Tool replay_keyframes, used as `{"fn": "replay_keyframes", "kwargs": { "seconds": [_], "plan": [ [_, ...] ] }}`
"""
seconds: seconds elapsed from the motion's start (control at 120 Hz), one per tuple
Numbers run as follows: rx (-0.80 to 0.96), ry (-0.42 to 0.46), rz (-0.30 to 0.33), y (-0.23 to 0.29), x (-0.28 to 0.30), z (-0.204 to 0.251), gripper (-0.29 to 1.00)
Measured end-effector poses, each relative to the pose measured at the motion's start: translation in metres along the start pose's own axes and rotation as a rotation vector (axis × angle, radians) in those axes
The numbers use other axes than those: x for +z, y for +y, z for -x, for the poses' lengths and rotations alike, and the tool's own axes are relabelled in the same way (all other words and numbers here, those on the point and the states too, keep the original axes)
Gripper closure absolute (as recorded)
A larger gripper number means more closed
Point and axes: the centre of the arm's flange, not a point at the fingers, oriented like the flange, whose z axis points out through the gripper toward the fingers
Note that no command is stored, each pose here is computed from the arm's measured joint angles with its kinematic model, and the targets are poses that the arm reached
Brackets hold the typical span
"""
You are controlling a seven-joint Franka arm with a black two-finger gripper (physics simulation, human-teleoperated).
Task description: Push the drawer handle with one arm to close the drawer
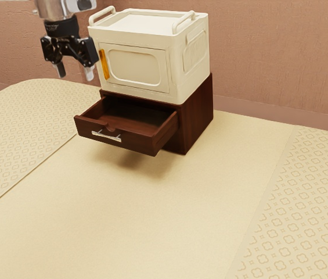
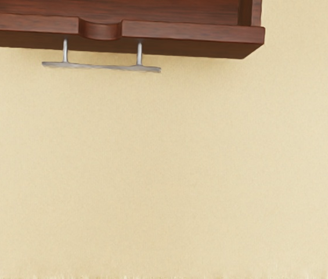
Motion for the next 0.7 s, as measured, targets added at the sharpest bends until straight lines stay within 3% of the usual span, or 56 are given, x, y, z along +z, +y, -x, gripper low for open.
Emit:
{"fn": "replay_keyframes", "kwargs": {
  "seconds": [0.233, 0.342, 0.475, 0.533, 0.583, 0.642, 0.7],
  "plan": [
    [-0.001, -0.021, 0.001, 0.0, 0.001, 0.002, 0.0],
    [0.025, 0.157, 0.032, 0.012, -0.099, 0.042, 0.0],
    [0.029, 0.137, 0.066, 0.021, -0.119, 0.066, 0.0],
    [0.015, 0.073, 0.065, 0.021, -0.101, 0.098, 0.0],
    [0.01, 0.026, 0.049, 0.028, -0.07, 0.157, 0.0],
    [0.0, -0.01, 0.013, 0.038, -0.018, 0.216, 0.0],
    [-0.022, -0.058, -0.012, 0.037, 0.044, 0.243, 0.0]
  ]
}}
